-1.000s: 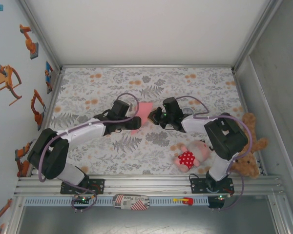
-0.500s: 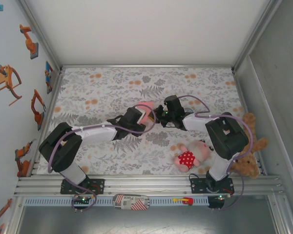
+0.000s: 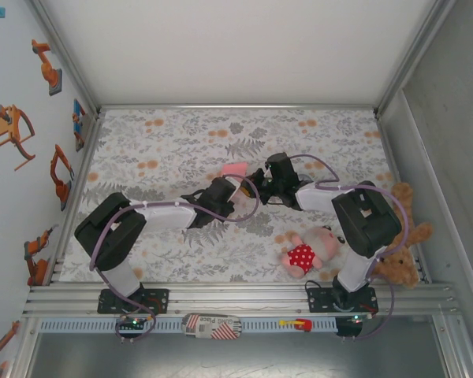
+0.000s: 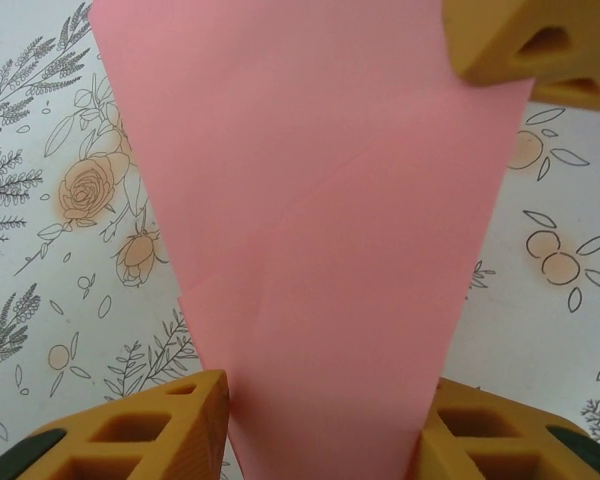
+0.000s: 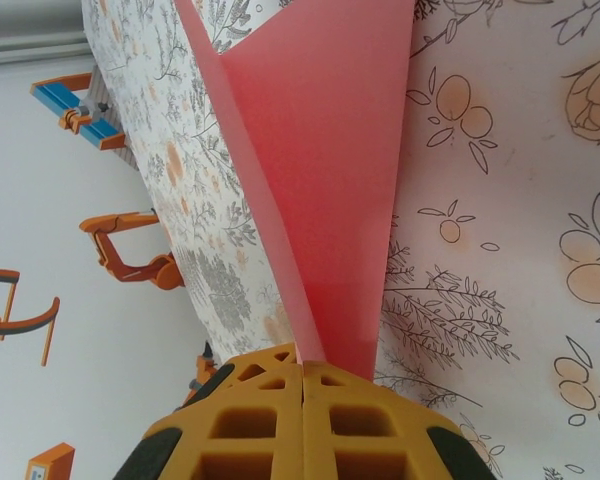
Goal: Fold a paper plane with a square sheet of paper (pick it up from the middle)
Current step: Fold the wing for the fifth time at the center of the table.
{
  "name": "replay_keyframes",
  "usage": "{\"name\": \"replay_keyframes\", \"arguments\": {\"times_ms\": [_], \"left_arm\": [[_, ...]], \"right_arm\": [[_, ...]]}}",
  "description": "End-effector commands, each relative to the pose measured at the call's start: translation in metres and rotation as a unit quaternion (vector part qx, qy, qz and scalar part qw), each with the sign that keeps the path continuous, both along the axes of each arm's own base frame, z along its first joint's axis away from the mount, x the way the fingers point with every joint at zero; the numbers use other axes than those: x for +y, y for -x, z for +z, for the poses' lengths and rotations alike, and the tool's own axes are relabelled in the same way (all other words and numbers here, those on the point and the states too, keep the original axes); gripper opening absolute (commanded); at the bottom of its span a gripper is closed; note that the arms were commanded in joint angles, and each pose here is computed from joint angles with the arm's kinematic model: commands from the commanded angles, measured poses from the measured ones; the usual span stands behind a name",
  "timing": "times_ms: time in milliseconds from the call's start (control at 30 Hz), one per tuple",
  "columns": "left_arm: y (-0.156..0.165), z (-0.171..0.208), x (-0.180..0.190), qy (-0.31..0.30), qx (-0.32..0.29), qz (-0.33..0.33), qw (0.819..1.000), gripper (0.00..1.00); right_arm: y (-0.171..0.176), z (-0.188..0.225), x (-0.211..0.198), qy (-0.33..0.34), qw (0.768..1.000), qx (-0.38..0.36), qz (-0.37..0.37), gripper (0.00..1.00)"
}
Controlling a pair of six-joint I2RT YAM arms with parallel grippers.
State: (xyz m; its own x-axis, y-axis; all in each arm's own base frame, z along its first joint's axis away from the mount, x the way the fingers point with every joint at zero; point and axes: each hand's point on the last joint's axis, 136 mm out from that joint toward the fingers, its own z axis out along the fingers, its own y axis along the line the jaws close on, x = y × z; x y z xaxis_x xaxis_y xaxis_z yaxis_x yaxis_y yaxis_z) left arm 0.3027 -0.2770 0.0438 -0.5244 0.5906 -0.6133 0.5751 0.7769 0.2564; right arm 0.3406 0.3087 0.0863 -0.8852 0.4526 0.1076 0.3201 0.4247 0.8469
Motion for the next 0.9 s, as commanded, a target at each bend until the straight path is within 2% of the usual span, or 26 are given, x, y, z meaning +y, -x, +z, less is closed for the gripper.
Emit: {"name": "replay_keyframes", "arguments": {"times_ms": [0, 167, 533, 667, 867], "left_arm": [[-0.007, 0.011, -0.010, 0.004, -0.020, -0.008, 1.000, 0.42], [-0.006, 0.015, -0.013, 0.011, -0.022, -0.011, 1.000, 0.41], [-0.002, 0.008, -0.016, 0.013, -0.008, -0.020, 1.000, 0.27], [0.001, 0.003, -0.016, 0.015, 0.001, -0.024, 1.000, 0.21], [0.005, -0.005, -0.015, 0.022, 0.012, -0.023, 0.999, 0.18]], "right_arm": [[-0.007, 0.006, 0.005, -0.012, 1.000, -0.003, 0.003, 0.00], [-0.006, 0.002, 0.006, -0.012, 1.000, 0.004, 0.007, 0.00], [-0.005, -0.002, 0.006, -0.008, 1.000, 0.009, 0.009, 0.00], [-0.003, -0.006, 0.002, 0.012, 1.000, 0.009, 0.013, 0.19], [-0.009, -0.004, -0.021, 0.058, 0.998, -0.007, -0.001, 0.49]]}}
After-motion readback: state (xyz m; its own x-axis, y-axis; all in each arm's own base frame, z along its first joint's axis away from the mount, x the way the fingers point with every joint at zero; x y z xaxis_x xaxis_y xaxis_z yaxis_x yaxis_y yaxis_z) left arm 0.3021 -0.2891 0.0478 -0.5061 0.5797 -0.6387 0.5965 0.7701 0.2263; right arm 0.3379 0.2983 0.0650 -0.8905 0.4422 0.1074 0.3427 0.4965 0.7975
